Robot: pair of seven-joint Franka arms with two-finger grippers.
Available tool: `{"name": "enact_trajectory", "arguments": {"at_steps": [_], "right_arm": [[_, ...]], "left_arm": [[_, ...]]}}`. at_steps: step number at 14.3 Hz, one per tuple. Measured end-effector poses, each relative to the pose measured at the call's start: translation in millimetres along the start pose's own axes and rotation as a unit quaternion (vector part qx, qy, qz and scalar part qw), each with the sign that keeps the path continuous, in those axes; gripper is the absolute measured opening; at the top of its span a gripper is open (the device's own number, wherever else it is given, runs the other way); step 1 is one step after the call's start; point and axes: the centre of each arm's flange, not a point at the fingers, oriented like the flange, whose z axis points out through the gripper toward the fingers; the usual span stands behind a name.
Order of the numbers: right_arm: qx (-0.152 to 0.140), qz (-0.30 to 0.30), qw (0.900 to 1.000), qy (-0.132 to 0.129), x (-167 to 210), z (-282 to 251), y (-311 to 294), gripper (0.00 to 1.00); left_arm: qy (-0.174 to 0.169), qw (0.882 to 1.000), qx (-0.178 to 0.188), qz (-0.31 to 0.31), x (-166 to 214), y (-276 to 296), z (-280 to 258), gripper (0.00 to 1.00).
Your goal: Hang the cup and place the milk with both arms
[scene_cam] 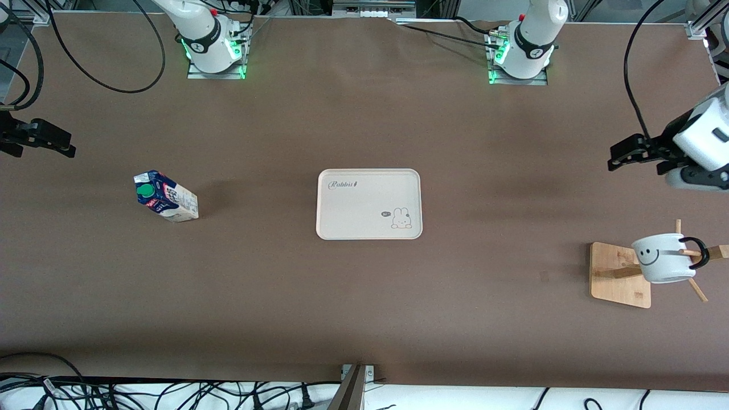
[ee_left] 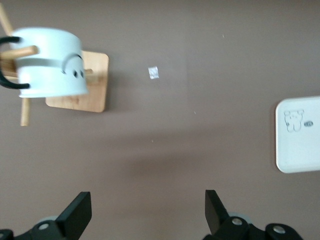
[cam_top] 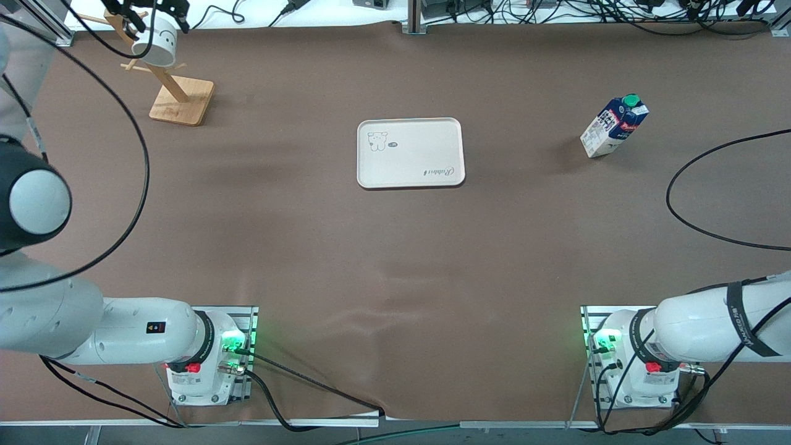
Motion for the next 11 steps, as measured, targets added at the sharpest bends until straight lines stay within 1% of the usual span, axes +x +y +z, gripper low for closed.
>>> {"name": "enact_trajectory", "arguments": {"at_steps": [2, 4, 6, 9, 11], "right_arm": [[0.000, -0.009, 1.000, 0.000, 0, 0, 0, 1.00], [0.000, -0.011, 1.000, -0.001, 0, 1, 0, 1.00], [0.003, -0.011, 1.000, -0.001, 1, 1, -1, 1.00], [0.022, -0.011, 1.000, 0.000, 1, 2, -5, 1.00], [0.023, -0.011, 1.000, 0.000, 1, 2, -5, 1.00]], "left_arm": [[0.020, 1.000, 0.017, 0.005, -22, 0, -13, 1.00], [0.026, 0.999, 0.023, 0.011, -35, 9, -20, 1.00], [0.023, 0.999, 0.027, 0.013, -37, 11, -18, 1.00], [0.012, 0.999, 0.031, 0.013, -38, 32, -12, 1.00], [0.008, 0.999, 0.032, 0.011, -39, 35, -11, 1.00]]}}
